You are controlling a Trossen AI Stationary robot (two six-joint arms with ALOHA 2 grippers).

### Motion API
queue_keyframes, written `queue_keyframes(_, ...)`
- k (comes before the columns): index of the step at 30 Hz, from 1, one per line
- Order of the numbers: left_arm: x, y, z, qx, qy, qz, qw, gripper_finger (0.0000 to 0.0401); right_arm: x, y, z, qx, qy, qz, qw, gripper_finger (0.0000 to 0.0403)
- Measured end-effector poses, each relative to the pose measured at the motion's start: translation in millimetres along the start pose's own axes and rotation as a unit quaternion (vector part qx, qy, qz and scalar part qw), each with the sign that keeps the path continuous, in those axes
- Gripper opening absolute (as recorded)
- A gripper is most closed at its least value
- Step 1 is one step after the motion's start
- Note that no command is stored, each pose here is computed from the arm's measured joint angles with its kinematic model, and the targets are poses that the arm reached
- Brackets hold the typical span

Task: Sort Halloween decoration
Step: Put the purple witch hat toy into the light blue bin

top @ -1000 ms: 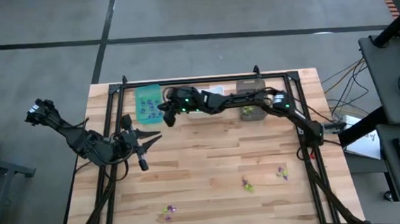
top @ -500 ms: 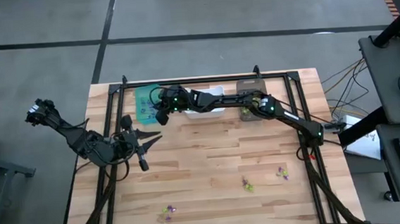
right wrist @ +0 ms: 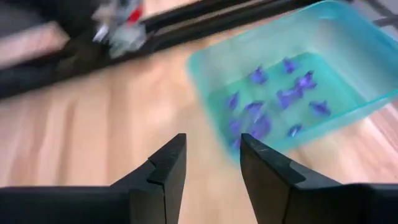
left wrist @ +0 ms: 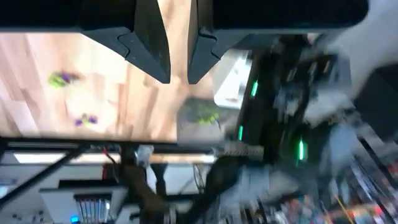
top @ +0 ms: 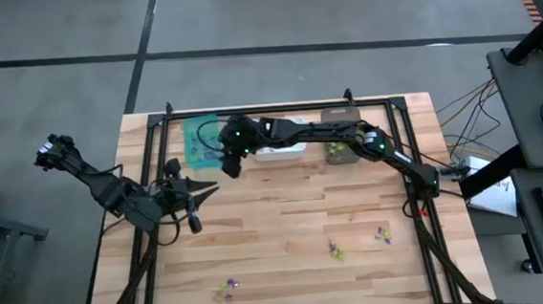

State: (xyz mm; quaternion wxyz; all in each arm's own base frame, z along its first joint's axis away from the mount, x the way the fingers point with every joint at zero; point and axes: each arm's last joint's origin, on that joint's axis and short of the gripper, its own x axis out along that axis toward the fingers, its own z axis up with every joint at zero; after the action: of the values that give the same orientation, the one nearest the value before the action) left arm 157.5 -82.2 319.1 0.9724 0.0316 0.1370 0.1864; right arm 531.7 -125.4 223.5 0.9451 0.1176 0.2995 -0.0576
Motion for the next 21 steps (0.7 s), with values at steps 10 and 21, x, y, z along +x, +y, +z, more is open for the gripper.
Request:
queue_keyframes(10,-3,-11,-12,-0.049,0.055,-0.071,0.995,0.0039,-61,76,-19,-0.078,0.128,0.000,0.989,0.0120)
queue_keyframes(21,12,-56,-40,-0.062,0.167,-0.153,0.972,0.0039,-121,148,-77,-0.105,0.155,-0.037,0.982,0.0111)
